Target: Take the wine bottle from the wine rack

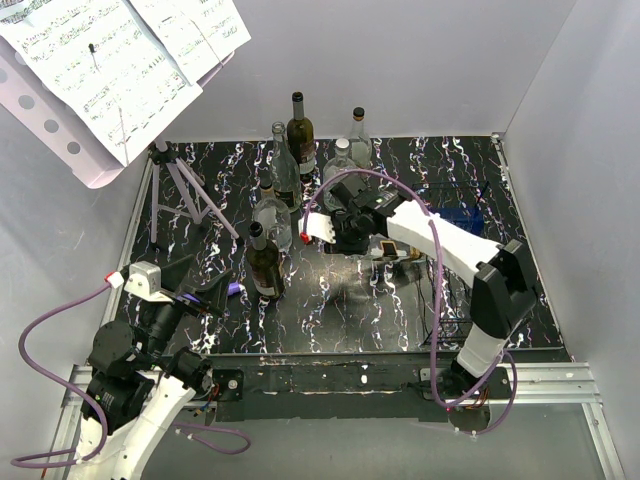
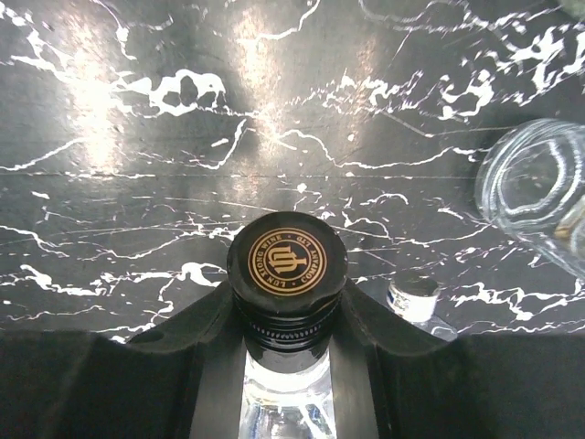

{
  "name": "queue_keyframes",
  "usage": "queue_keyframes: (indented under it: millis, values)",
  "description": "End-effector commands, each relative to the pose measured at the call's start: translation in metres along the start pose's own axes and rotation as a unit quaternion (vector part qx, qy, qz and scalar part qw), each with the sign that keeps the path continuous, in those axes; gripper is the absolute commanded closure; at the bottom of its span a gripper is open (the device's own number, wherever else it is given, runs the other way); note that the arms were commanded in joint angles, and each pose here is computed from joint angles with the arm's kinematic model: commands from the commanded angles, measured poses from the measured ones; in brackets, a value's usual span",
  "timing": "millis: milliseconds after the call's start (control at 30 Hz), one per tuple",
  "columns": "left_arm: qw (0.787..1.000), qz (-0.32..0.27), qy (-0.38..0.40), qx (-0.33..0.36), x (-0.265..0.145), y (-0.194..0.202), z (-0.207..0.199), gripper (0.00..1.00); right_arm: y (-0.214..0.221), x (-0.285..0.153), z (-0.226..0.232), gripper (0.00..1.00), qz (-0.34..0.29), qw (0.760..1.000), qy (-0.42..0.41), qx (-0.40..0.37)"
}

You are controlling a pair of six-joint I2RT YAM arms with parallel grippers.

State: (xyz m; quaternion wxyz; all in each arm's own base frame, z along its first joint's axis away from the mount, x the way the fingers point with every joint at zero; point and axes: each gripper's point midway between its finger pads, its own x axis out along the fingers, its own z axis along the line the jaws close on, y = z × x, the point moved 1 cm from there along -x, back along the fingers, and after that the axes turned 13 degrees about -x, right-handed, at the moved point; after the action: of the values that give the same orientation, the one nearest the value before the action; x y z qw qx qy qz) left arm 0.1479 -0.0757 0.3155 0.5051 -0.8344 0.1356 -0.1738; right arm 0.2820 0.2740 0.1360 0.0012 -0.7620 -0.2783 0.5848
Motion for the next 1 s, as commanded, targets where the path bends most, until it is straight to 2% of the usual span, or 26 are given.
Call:
queue_keyframes:
  millis: [0,300,500,633,700,800,967]
  values:
    - [1.000,-0.006,0.004,0.002,-0.002,-0.006,-0.003,0.02,-0.038,-0.047,-0.023,0.99,-0.069,0.995,0.075,-0.007]
    - [1.000,-0.006,0.003,0.001,-0.002,-0.006,-0.002,0.02,-0.069,-0.089,-0.032,0.99,-0.146,0.981,0.128,0.023]
    - [1.000,-0.004,0.003,0.001,-0.002,-0.005,-0.002,0.02,-0.083,-0.139,-0.055,0.99,-0.199,0.956,0.192,0.097]
    - [1.000,-0.005,0.003,0.001,-0.002,-0.005,-0.002,0.02,-0.088,-0.170,-0.067,0.99,-0.227,0.939,0.229,0.120]
    - [1.000,-0.005,0.003,0.001,-0.002,-0.005,-0.002,0.02,-0.089,-0.191,-0.076,0.99,-0.243,0.922,0.270,0.133]
    - [1.000,-0.004,0.003,0.001,-0.002,-0.005,-0.002,0.02,-0.087,-0.230,-0.094,0.99,-0.273,0.885,0.342,0.159]
    - [1.000,-0.003,0.004,0.001,-0.001,-0.005,-0.003,0.02,-0.061,-0.287,-0.123,0.99,-0.252,0.827,0.461,0.198]
